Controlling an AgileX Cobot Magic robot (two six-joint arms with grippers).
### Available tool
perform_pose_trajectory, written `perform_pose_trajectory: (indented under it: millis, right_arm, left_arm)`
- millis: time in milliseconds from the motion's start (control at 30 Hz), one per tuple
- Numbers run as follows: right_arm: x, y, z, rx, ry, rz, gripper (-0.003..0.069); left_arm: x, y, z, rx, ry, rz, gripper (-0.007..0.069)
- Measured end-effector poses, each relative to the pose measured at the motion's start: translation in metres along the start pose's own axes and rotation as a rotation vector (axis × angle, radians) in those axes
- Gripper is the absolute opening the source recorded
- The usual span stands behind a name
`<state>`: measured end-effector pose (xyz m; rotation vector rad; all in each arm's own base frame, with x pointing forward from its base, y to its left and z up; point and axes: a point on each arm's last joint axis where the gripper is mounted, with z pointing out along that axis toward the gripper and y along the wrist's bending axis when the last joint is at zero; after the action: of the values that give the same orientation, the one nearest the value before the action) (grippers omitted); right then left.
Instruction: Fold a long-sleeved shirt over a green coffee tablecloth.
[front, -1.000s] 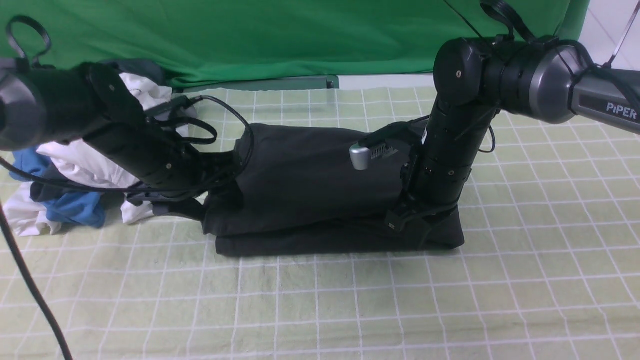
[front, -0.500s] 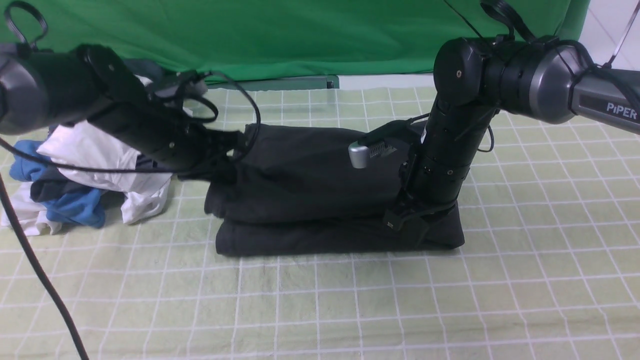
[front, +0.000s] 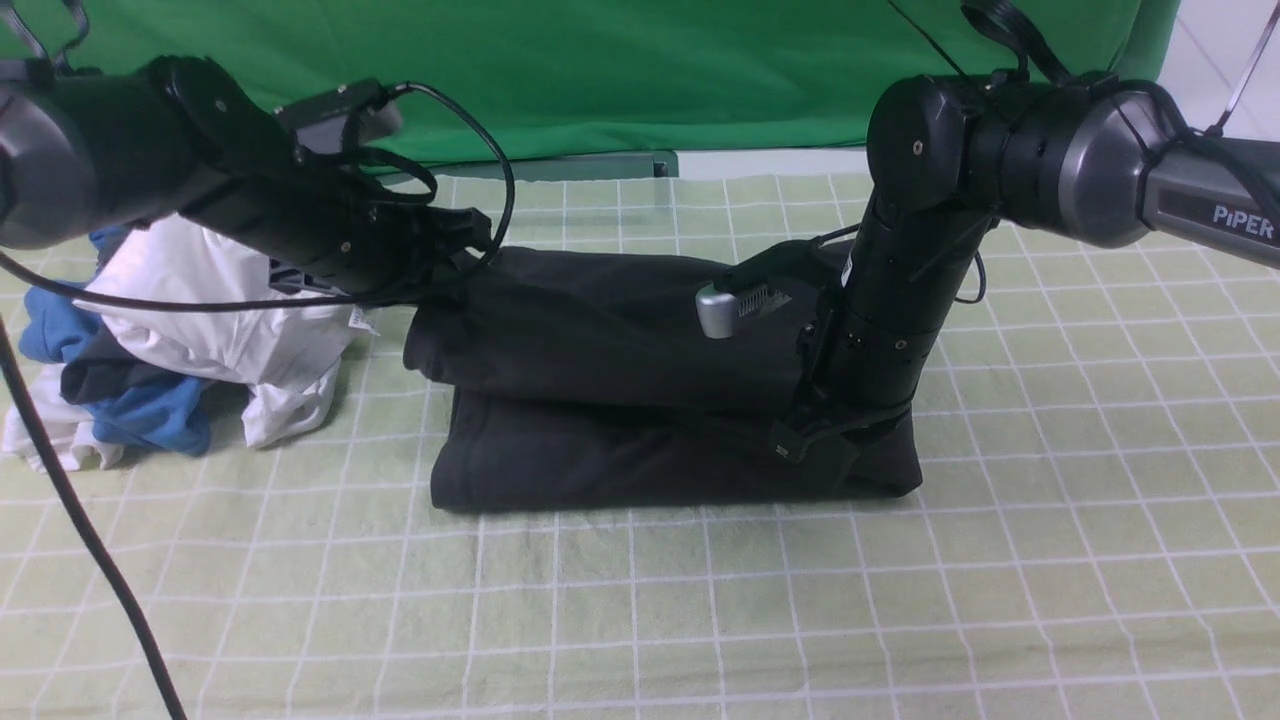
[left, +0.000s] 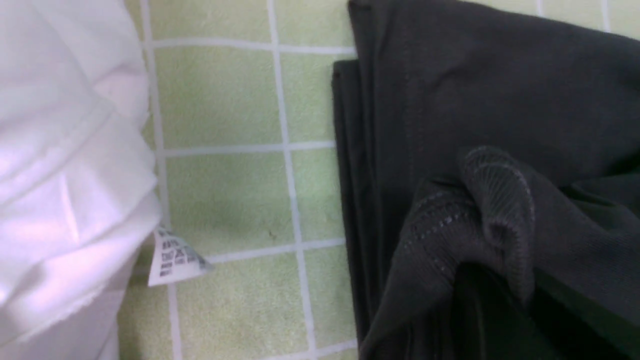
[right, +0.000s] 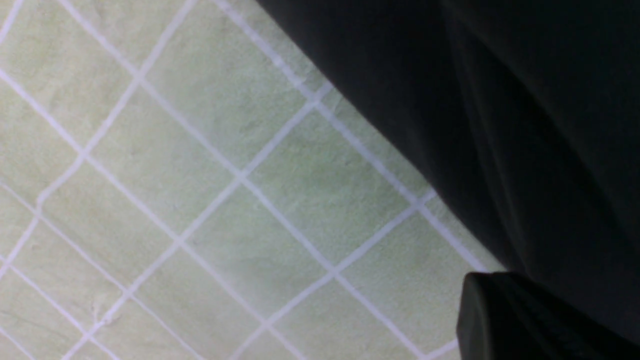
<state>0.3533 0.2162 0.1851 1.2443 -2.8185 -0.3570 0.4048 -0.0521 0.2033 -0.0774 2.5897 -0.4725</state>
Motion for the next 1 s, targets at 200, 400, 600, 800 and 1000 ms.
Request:
perform_pose_trajectory:
  millis: [200,400,600,800,1000]
  right_arm:
    - [0.000,0.000,0.000,0.000,0.000,-0.001,-0.0001]
    - [0.003,0.002,-0.002,-0.011,0.024,-0.002,-0.0001]
    - [0.006,0.009,-0.027,0.009,-0.032,-0.016,-0.0001]
    - [-0.006,0.011,-0.055,0.089,-0.252,-0.015,-0.0001]
    - [-0.029,0.000,-0.041,0.093,-0.326,0.036,-0.0001]
  left_arm:
    - [0.003,0.004,0.003,-0.028,0.026,-0.024,0.0091]
    - [0.001,0.005,-0.010,-0.093,0.045,0.034,0.0249]
    - [-0.011,-0.003,-0.042,-0.111,-0.009,0.071,0.0304]
    - [-0.007,-0.041,-0.057,0.014,-0.035,0.139,0.0132]
    - [0.015,-0.076,-0.010,0.088,0.080,0.202,0.0011]
